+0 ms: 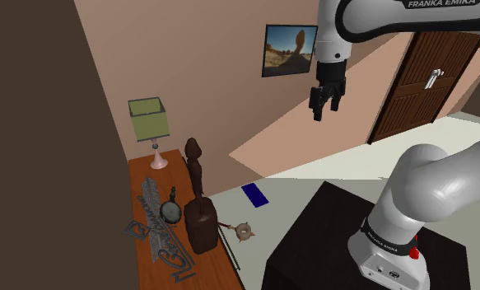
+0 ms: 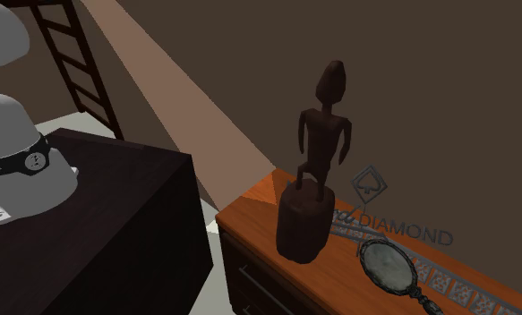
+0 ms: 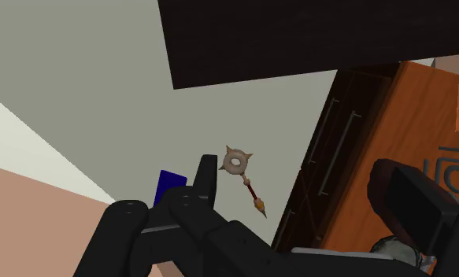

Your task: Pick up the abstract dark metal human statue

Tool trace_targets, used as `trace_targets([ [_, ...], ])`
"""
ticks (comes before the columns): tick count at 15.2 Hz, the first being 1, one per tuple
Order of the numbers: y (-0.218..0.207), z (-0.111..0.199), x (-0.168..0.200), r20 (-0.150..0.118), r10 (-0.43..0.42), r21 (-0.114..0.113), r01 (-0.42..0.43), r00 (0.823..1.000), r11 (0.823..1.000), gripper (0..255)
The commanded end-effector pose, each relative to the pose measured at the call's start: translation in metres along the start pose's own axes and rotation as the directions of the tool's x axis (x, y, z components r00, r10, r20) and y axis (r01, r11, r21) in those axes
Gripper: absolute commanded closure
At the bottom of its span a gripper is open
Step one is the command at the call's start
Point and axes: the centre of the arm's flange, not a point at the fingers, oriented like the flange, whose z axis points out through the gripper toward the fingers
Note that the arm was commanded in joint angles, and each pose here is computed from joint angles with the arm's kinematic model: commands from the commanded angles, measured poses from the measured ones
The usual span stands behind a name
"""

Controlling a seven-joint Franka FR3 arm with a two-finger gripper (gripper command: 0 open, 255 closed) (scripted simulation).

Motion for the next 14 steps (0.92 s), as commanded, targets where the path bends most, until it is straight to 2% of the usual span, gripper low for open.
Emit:
trace_targets([
  [1, 0.0, 0.0, 0.0, 0.0, 0.0, 0.0, 0.0, 1.0, 1.0, 0],
  [7, -0.072, 0.044, -0.007, -0.129, 0.058, -0.039, -0.063, 0.99, 0.997, 0],
  [14, -0.155, 0.1, -0.002, -0.279, 0.117, -0.074, -0.142, 0.953, 0.987, 0],
])
